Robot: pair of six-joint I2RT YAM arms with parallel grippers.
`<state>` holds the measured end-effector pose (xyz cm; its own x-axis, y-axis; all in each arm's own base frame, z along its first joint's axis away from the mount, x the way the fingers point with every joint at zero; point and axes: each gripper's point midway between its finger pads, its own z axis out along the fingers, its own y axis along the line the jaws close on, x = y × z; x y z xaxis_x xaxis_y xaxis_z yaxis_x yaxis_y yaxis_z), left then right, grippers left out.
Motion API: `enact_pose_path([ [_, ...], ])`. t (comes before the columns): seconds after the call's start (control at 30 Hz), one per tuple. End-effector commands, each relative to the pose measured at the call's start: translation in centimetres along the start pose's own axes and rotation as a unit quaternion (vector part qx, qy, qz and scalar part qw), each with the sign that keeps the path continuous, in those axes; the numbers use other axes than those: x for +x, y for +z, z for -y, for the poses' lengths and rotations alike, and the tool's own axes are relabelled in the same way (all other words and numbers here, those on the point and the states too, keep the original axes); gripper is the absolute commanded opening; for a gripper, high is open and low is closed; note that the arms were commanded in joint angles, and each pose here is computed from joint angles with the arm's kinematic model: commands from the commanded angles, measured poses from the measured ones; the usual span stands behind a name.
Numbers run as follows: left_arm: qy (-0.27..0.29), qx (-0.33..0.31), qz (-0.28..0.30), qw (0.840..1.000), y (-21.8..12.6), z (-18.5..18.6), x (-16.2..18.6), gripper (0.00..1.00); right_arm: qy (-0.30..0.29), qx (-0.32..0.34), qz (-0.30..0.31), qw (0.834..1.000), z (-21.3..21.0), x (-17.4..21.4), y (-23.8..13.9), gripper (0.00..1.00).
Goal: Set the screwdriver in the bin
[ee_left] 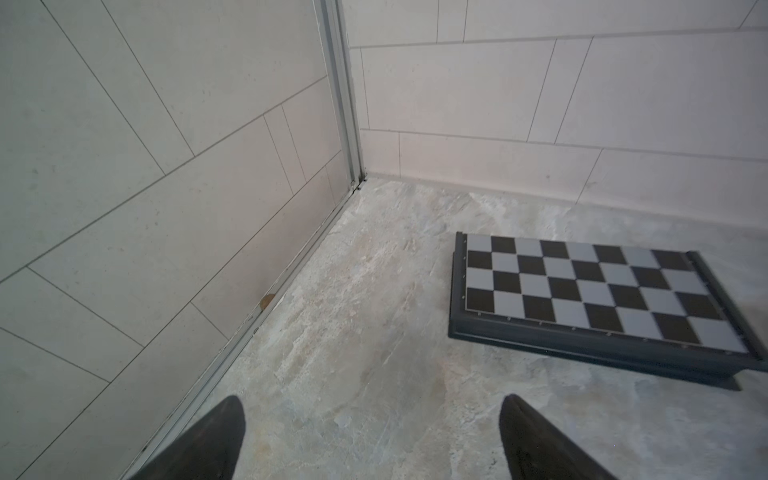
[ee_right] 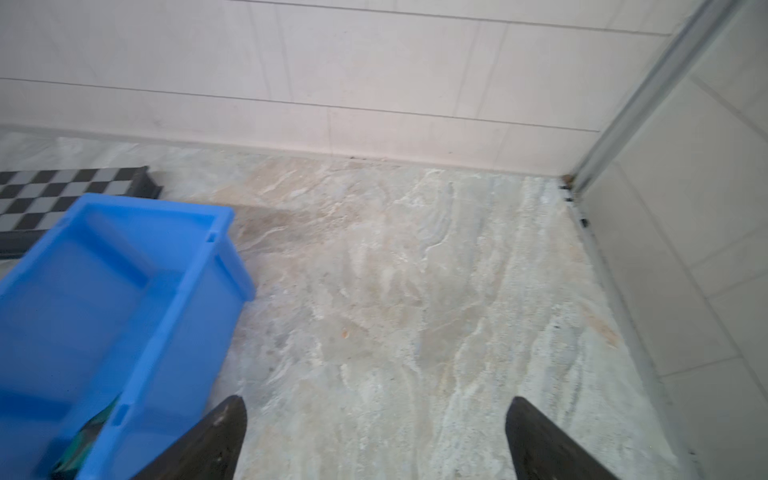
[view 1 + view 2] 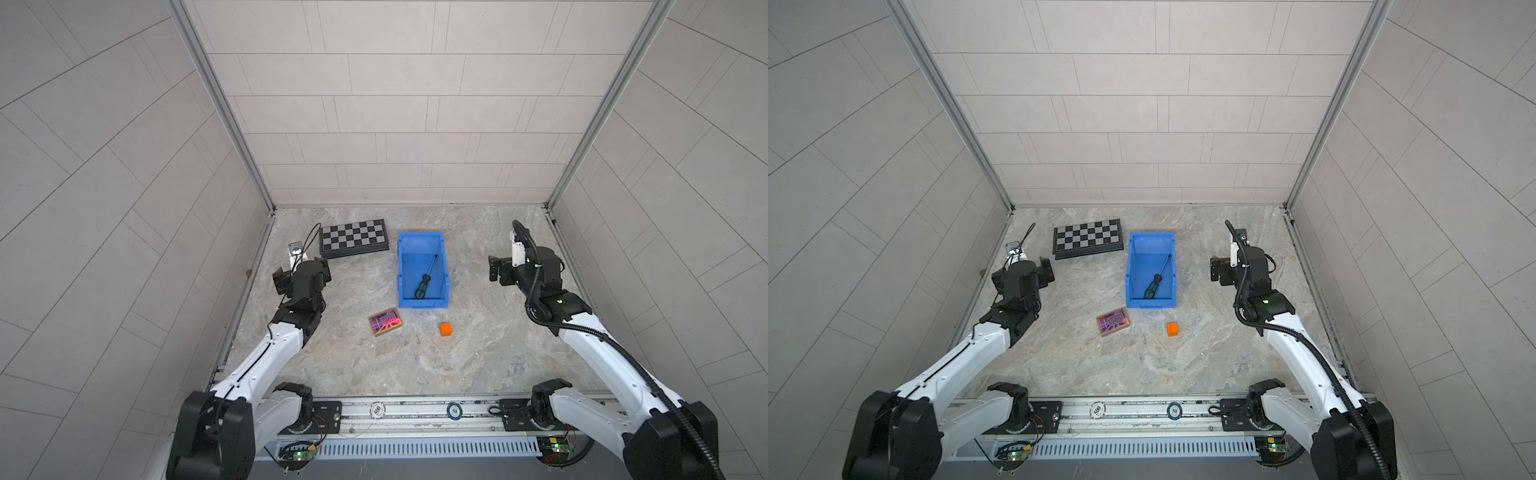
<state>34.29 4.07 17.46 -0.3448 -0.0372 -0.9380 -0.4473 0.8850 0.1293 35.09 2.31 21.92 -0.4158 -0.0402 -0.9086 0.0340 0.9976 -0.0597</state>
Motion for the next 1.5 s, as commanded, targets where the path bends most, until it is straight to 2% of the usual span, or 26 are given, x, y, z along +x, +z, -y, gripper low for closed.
enact_pose_path([
  [0.0,-0.032,-0.042,0.046,0.998,0.5,-1.3,-0.6,0.99,-0.002,0.095,0.057,0.994,4.3,-1.1,0.0,0.99],
  [0.07,-0.033,-0.031,0.049,0.998,0.8,-0.8,0.3,1.0,0.004,0.105,0.056,0.993,5.1,0.5,1.1,0.99],
  [0.23,-0.027,-0.008,0.075,0.997,1.1,0.2,0.3,1.0,-0.029,0.09,0.046,0.994,4.2,3.8,4.6,1.0],
  [0.47,-0.032,0.016,0.09,0.995,1.8,0.5,0.8,0.99,-0.022,0.103,0.038,0.994,3.8,7.1,7.0,1.0],
  [0.67,-0.022,0.045,0.088,0.995,2.9,1.8,2.3,0.99,-0.046,0.088,0.034,0.994,2.7,7.6,8.2,1.0],
  [0.77,-0.003,0.068,0.07,0.995,3.6,3.1,2.4,0.99,-0.049,0.083,0.038,0.995,2.5,8.6,8.5,1.0],
  [0.97,0.013,0.1,0.059,0.993,4.1,4.4,2.9,1.0,-0.047,0.058,0.073,0.994,1.7,10.0,8.6,1.0],
  [1.03,0.013,0.101,0.059,0.993,4.2,4.4,2.9,0.99,-0.046,0.058,0.053,0.996,1.8,10.1,9.0,1.0],
  [1.13,0.012,0.101,0.059,0.993,4.1,4.4,2.9,0.99,-0.009,0.077,0.028,0.997,3.4,10.2,9.8,1.0],
  [1.47,0.013,0.101,0.059,0.993,4.1,4.4,2.9,0.99,-0.018,0.073,0.036,0.996,3.2,10.2,9.8,0.99],
])
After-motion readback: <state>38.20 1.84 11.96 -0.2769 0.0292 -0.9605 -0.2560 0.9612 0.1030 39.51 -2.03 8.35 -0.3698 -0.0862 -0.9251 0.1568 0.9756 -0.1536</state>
